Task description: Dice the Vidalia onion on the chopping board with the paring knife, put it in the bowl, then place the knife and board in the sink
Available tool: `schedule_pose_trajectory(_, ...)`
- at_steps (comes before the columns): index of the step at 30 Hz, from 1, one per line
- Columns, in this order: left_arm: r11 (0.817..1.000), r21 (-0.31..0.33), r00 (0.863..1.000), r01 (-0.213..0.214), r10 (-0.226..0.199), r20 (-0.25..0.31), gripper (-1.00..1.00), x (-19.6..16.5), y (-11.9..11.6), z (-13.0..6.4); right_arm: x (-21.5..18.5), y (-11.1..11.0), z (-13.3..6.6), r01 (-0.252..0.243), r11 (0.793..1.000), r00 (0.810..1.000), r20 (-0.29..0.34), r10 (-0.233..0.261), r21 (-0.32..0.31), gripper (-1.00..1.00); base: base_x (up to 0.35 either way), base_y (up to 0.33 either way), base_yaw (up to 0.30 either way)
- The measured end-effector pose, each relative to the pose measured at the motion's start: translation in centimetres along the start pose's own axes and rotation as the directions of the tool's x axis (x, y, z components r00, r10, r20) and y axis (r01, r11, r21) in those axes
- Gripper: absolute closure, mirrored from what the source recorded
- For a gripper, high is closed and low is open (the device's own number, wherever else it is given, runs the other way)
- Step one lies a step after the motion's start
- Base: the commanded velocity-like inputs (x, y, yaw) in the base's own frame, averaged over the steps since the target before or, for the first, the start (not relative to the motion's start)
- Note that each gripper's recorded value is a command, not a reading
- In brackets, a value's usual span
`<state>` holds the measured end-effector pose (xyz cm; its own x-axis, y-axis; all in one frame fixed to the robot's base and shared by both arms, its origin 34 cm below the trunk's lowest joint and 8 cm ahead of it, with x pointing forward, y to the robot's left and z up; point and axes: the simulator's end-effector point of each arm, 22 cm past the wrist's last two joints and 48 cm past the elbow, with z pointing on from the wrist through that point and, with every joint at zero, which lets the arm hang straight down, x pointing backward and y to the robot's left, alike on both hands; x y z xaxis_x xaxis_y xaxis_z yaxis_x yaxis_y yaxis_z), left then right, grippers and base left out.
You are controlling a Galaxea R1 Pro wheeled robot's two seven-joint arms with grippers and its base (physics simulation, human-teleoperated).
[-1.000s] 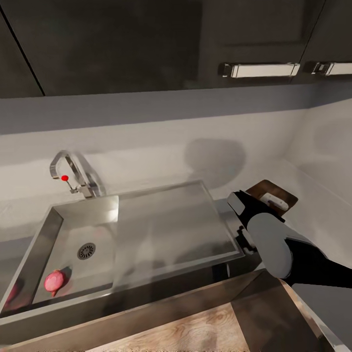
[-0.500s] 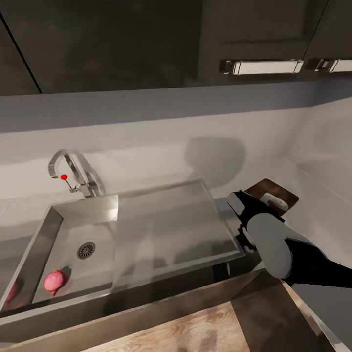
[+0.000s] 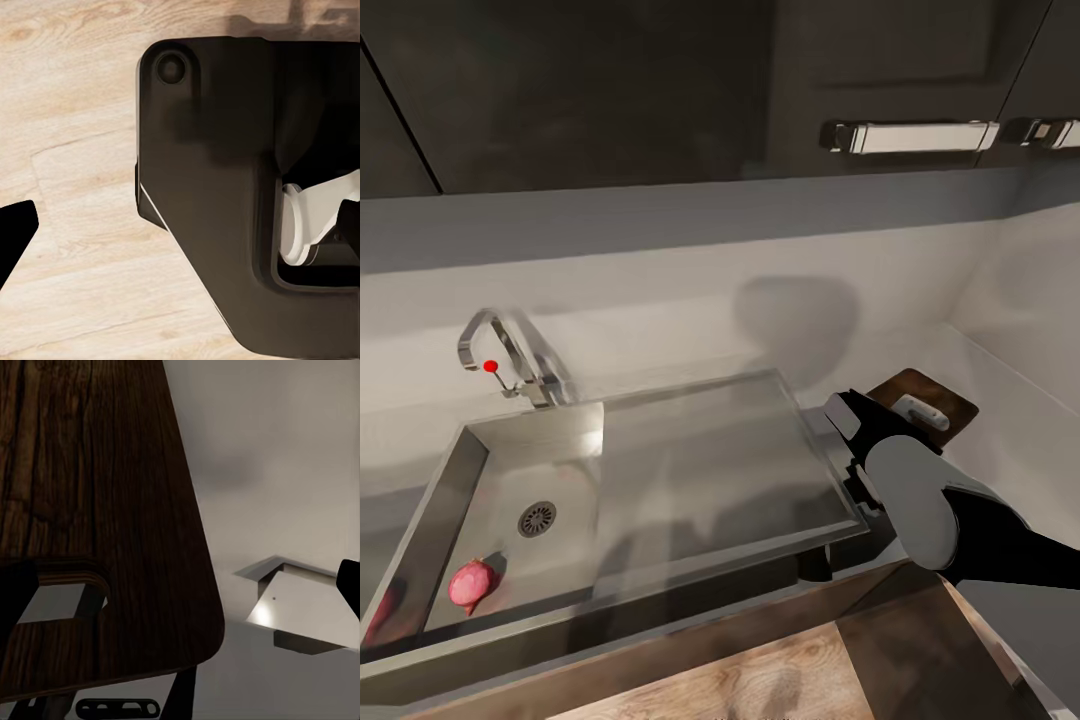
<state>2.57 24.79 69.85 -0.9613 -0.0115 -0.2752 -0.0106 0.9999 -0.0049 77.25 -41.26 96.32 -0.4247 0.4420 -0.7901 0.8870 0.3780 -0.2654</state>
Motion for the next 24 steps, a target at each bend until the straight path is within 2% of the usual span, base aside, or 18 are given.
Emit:
schedule_pose_trajectory(18, 1.0, 0.0, 1.0, 0.0, 0.0, -0.024, -1.0, 0.6, 0.0, -0.4, 1.2, 0.3, 0.9, 0.019, 1.0, 1.0, -0.009, -0.019, 0.012, -1.0, 0.0, 0.0, 0.0)
schedule_pose_trajectory(24, 1.0, 0.001, 1.0, 0.0, 0.0, -0.024, -1.0, 0.7, 0.0, -0.4, 1.2, 0.2, 0.9, 0.019, 1.0, 1.0, -0.008, -0.019, 0.012, -1.0, 0.121, 0.0, 0.0)
